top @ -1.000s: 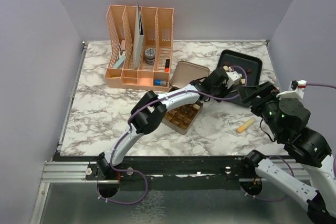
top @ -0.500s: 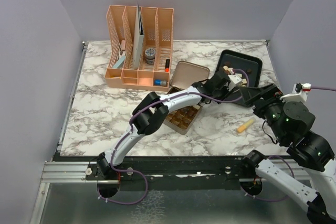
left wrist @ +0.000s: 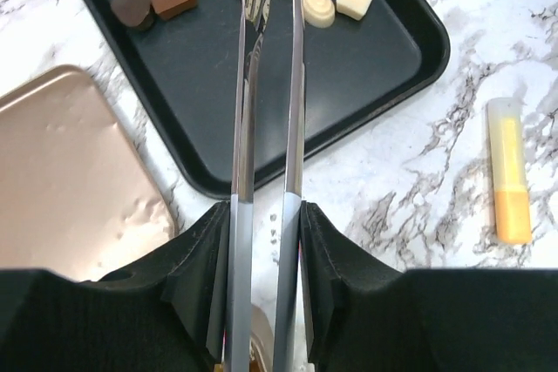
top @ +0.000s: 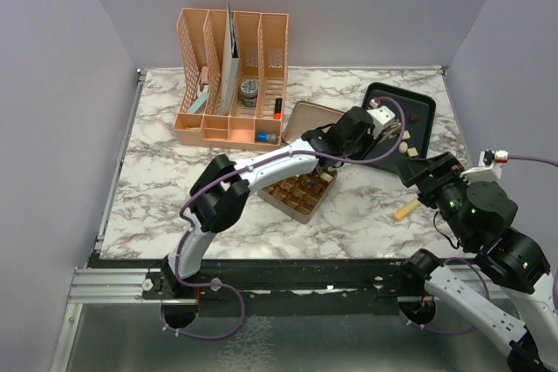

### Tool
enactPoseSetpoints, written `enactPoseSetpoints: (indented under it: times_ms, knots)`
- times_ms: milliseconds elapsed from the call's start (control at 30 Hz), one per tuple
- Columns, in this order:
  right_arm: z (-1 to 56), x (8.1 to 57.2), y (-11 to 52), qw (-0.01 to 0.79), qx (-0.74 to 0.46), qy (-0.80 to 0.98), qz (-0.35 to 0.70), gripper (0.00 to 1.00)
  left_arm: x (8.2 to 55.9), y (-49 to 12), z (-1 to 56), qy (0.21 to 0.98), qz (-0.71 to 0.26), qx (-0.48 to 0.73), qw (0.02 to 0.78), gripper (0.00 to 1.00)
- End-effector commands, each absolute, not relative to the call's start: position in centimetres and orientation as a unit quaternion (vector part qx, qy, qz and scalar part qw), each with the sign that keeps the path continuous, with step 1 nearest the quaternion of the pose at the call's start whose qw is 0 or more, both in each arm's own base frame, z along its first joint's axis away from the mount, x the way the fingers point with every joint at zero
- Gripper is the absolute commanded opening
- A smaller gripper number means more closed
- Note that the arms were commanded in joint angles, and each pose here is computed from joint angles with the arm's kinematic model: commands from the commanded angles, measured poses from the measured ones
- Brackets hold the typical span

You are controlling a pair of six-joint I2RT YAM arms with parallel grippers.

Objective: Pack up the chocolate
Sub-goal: Pick up the fake chocolate from the plate.

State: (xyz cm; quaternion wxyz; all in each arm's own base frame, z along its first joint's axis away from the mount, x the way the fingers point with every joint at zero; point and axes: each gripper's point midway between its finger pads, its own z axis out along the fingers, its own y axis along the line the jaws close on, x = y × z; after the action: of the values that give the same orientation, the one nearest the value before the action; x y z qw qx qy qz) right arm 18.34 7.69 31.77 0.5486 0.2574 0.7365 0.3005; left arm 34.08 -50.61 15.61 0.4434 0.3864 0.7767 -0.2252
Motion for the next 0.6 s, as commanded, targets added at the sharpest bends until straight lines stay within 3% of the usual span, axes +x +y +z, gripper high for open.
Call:
enactPoseSetpoints:
  times_ms: [0,567]
  knots:
    - [31.2,17.6,7.5,0.542,0.262,0.737,0.309,0.89,33.3,-48.9,17.3,0.784,-0.229,0.353,0.457,0.27]
    - [33.2,17.4,6.8,0.55,0.282,0.719,0.32,0.89,34.6,-51.5,12.2,0.776,-0.221,0.387,0.446,0.4]
